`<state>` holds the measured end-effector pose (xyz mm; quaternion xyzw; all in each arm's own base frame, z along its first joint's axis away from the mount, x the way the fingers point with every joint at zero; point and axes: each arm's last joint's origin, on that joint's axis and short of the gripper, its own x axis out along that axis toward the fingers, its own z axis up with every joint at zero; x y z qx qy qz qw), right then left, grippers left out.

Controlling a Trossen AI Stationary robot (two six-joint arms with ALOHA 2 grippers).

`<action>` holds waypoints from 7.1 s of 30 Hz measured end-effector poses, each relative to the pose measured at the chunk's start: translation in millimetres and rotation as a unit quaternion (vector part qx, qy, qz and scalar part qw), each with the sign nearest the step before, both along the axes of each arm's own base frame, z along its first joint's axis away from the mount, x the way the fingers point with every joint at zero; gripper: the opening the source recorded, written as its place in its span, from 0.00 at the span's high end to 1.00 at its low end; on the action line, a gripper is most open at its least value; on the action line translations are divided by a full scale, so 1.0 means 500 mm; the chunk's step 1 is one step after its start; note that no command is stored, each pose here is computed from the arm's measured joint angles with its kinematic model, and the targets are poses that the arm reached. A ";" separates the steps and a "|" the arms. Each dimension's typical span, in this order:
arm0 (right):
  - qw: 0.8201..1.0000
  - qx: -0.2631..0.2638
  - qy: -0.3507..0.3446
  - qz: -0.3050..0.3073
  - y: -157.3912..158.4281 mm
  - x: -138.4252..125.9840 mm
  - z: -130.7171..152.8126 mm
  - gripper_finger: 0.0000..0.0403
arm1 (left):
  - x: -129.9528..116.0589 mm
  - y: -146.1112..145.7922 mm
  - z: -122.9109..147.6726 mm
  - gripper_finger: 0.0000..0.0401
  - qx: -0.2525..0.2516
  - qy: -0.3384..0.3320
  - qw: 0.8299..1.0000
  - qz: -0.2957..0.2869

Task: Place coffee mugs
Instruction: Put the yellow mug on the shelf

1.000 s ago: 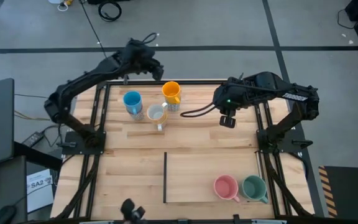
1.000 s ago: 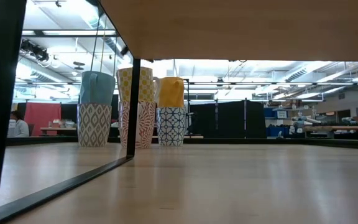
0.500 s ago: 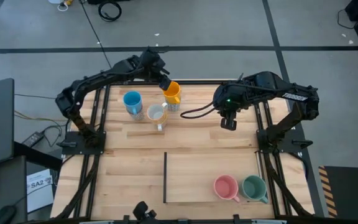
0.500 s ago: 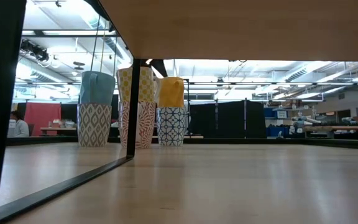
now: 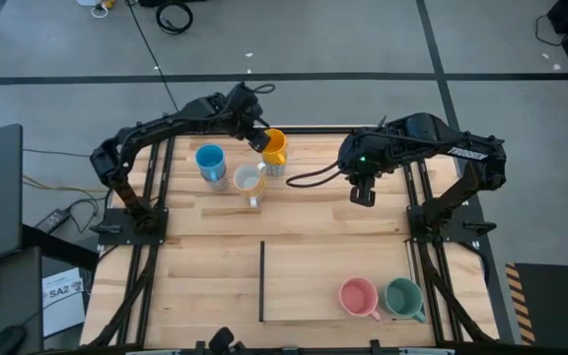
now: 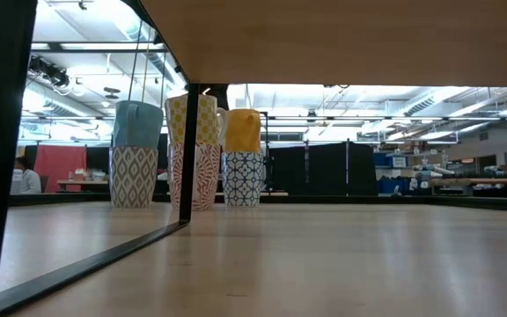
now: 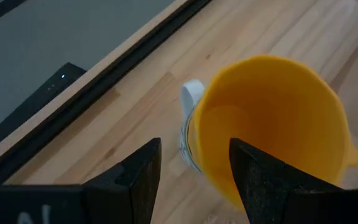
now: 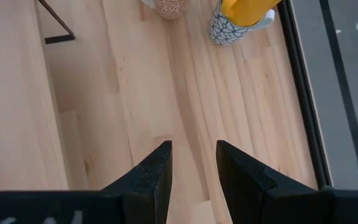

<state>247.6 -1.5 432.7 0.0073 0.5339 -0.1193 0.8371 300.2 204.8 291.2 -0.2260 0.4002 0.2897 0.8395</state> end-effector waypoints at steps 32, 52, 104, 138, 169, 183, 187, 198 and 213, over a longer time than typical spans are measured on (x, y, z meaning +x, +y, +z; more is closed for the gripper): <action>1.000 0.010 0.000 0.003 0.001 0.000 0.000 0.68 | 0.021 0.000 -0.040 0.80 -0.028 0.023 0.999 0.001; 1.000 0.010 -0.030 0.005 0.000 -0.045 0.028 0.68 | 0.012 -0.007 -0.017 0.93 -0.022 0.018 1.000 -0.001; 0.982 0.036 -0.185 -0.006 0.000 -0.184 -0.096 0.68 | 0.188 -0.677 0.150 0.93 -0.064 -0.034 0.935 -0.348; 0.982 0.029 -0.189 0.005 0.000 -0.180 -0.094 0.68 | 0.237 -0.695 0.089 0.91 -0.100 -0.027 0.936 -0.336; 0.982 0.029 -0.189 0.005 0.000 -0.180 -0.095 0.68 | 0.240 -0.694 0.090 0.90 -0.091 -0.035 0.939 -0.331; 0.982 0.021 -0.186 0.016 0.000 -0.180 -0.095 0.68 | 0.239 -0.693 0.089 0.90 -0.085 -0.032 0.941 -0.327; 0.982 0.021 -0.186 0.016 0.000 -0.180 -0.095 0.68 | 0.240 -0.693 0.089 0.90 -0.085 -0.032 0.941 -0.326; 0.982 0.021 -0.186 0.016 0.000 -0.180 -0.095 0.68 | 0.242 -0.694 0.092 0.75 -0.085 -0.041 0.940 -0.327; 0.982 0.015 -0.185 0.024 0.000 -0.180 -0.095 0.68 | 0.251 -0.696 0.100 0.71 -0.064 -0.071 0.931 -0.352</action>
